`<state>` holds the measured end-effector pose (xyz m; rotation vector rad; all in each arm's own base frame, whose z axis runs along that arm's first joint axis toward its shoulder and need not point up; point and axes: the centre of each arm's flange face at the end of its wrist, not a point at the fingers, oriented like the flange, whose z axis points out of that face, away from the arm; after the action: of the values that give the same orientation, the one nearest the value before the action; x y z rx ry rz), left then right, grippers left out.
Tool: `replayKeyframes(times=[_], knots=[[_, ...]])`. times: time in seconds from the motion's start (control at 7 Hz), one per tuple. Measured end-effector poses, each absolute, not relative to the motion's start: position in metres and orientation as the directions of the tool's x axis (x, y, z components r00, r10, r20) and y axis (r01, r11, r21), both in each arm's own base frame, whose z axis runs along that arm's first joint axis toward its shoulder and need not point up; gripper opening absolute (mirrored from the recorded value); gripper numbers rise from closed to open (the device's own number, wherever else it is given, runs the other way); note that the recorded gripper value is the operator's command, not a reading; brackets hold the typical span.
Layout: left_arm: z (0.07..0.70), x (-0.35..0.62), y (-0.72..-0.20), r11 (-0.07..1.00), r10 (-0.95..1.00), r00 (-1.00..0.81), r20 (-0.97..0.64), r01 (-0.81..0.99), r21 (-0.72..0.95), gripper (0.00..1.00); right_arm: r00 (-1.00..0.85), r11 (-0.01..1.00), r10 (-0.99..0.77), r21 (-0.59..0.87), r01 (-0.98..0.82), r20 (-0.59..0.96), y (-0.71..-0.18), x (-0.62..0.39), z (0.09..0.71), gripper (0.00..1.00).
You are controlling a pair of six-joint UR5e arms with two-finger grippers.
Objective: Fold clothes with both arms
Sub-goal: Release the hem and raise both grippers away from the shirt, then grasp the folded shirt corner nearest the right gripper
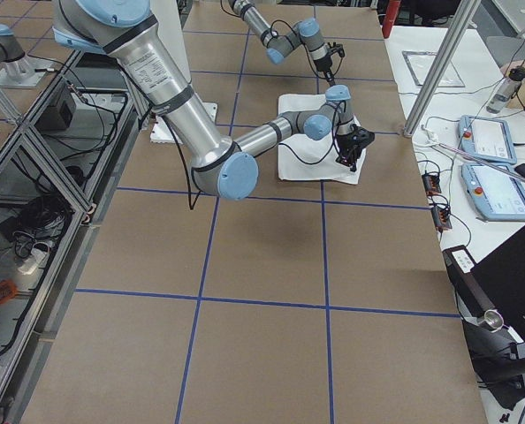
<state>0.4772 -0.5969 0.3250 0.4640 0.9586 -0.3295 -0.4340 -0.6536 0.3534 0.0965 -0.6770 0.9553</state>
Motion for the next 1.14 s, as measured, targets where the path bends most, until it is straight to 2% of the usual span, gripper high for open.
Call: replayKeyframes(times=[0.14, 0.29, 0.43, 0.57, 0.86, 1.0, 1.14], knots=[[0.327, 0.477, -0.598, 0.853, -0.064, 0.537, -0.841, 0.466, 0.233, 0.15, 0.391, 0.59, 0.722, -0.212, -0.779, 0.571, -0.654, -0.435, 0.355, 0.2], [0.33, 0.475, -0.599, 0.853, -0.065, 0.538, -0.84, 0.467, 0.233, 0.41, 0.391, 0.589, 0.723, -0.213, -0.779, 0.57, -0.654, -0.436, 0.356, 0.3], [0.333, 0.473, -0.599, 0.852, -0.068, 0.54, -0.839, 0.468, 0.233, 0.6, 0.391, 0.589, 0.723, -0.213, -0.779, 0.57, -0.655, -0.436, 0.356, 0.41], [0.334, 0.472, -0.6, 0.853, -0.069, 0.541, -0.838, 0.468, 0.232, 0.62, 0.39, 0.589, 0.722, -0.213, -0.779, 0.571, -0.655, -0.436, 0.355, 0.46], [0.33, 0.464, -0.603, 0.849, -0.069, 0.533, -0.843, 0.475, 0.231, 0.64, 0.375, 0.588, 0.718, -0.223, -0.778, 0.587, -0.653, -0.431, 0.345, 0.47], [0.318, 0.454, -0.604, 0.843, -0.062, 0.519, -0.853, 0.485, 0.233, 0.65, 0.353, 0.597, 0.71, -0.254, -0.761, 0.609, -0.631, -0.419, 0.335, 0.6], [0.31, 0.445, -0.602, 0.841, -0.054, 0.505, -0.862, 0.488, 0.233, 0.65, 0.336, 0.619, 0.703, -0.308, -0.723, 0.627, -0.588, -0.403, 0.33, 0.65]])
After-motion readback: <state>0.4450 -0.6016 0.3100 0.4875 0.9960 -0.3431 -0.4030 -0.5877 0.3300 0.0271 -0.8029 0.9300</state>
